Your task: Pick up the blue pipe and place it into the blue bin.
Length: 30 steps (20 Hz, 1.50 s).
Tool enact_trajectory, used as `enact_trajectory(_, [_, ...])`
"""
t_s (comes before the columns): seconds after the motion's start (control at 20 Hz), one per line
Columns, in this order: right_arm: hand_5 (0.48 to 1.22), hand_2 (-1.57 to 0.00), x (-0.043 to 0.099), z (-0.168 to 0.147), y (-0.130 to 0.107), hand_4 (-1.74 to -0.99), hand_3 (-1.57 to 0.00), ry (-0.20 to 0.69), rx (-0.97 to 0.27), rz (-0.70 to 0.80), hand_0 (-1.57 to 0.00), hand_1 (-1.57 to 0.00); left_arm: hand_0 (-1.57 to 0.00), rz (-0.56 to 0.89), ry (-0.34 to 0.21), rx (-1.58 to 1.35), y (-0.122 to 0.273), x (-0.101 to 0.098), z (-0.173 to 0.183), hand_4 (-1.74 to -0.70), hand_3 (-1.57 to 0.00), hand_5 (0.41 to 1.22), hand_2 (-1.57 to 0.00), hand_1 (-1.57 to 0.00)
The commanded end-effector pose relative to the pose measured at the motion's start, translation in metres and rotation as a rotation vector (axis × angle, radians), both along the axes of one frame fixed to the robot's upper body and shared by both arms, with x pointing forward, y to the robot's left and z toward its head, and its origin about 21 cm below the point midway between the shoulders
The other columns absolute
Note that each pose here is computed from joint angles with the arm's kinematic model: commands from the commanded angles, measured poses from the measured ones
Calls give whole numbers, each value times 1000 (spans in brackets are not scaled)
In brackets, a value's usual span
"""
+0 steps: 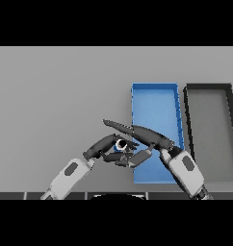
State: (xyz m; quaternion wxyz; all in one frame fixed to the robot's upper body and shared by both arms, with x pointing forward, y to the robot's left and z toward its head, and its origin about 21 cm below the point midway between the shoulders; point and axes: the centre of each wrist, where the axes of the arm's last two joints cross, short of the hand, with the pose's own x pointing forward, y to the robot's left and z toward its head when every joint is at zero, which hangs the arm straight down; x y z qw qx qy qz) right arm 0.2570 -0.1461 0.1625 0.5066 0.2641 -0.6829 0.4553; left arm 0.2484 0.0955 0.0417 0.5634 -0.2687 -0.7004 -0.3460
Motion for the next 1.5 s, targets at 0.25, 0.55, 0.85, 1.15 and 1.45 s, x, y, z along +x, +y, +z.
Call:
enact_trajectory(0.25, [507, -379, 17, 6, 30, -1335, -296, -2, -31, 84, -345, -375, -1182, -2, -29, 142, 5, 5, 3, -1682, -1030, 1221, -1063, -1078])
enact_trajectory(0.55, [728, -1230, 20, 5, 40, -1526, -1080, 64, 18, 187, -1221, -1214, -1164, 35, -10, 141, 6, 5, 4, -1634, -1065, 1221, -1051, -1128])
enact_trajectory(0.85, [1092, -1482, 15, 0, 45, -1457, -1442, -35, 74, 208, -1479, -1477, -1464, 23, 31, 48, 6, 5, 1, -1713, -1438, 1221, -1372, -1455])
enact_trajectory(1.15, [1187, -1548, 15, 0, 39, -1487, -1537, 23, 140, 195, -1547, -1546, -925, 9, -58, 108, 9, 6, 5, -1415, -853, 1221, -781, -866])
enact_trajectory(1.45, [1212, -1565, 12, 1, 44, -1494, -1562, 19, 109, 209, -1565, -1565, -242, -26, -129, 202, 19, 9, 1, -999, -223, 930, -204, -226])
